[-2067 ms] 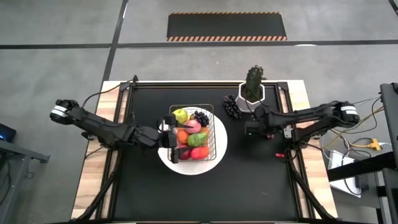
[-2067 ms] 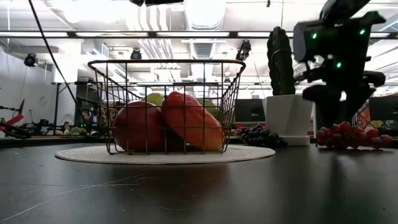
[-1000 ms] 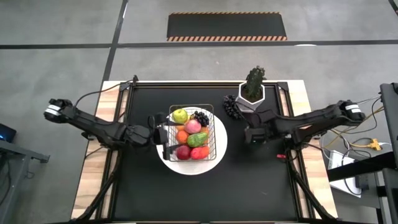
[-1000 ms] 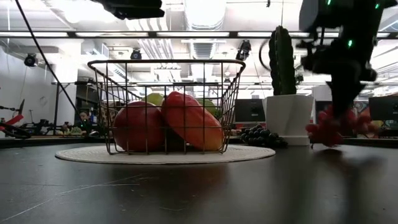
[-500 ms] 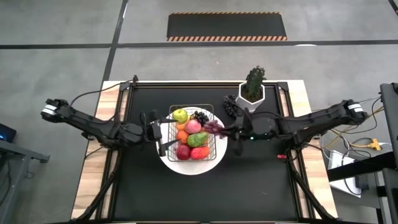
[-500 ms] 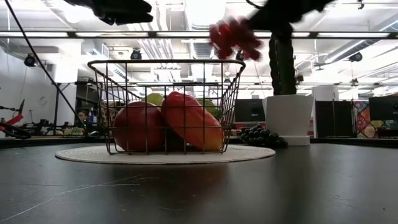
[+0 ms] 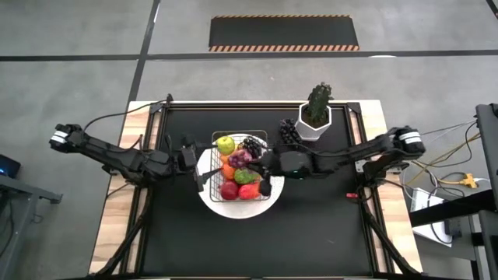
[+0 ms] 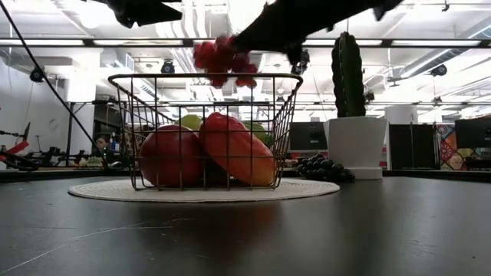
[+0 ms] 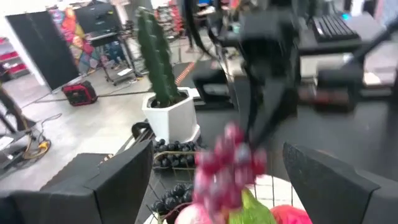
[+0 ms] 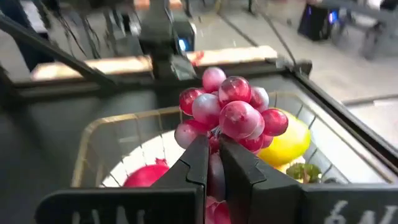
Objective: Build produce basket
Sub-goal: Put the red grapes into the wire basket, then put the black grapes into the wire basket
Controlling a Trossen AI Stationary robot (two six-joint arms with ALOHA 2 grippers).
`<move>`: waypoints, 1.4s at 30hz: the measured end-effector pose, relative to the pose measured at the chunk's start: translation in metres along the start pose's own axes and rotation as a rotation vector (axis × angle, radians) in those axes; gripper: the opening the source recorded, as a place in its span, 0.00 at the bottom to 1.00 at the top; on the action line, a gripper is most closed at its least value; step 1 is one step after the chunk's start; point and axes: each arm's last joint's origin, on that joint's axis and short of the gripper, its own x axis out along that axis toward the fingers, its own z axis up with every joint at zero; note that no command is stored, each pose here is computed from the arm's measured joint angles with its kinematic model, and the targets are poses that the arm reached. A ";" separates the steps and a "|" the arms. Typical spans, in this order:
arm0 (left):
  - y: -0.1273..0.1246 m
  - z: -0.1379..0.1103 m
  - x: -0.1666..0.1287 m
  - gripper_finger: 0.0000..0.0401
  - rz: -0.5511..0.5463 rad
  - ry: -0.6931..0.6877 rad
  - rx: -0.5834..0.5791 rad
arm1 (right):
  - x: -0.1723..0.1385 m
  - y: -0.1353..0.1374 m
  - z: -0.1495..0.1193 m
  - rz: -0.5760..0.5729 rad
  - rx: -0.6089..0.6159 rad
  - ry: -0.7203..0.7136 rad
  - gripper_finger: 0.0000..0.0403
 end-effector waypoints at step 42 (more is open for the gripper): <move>0.010 -0.008 -0.014 0.84 0.037 -0.027 -0.062 | -0.023 -0.049 0.034 -0.402 0.177 0.616 0.51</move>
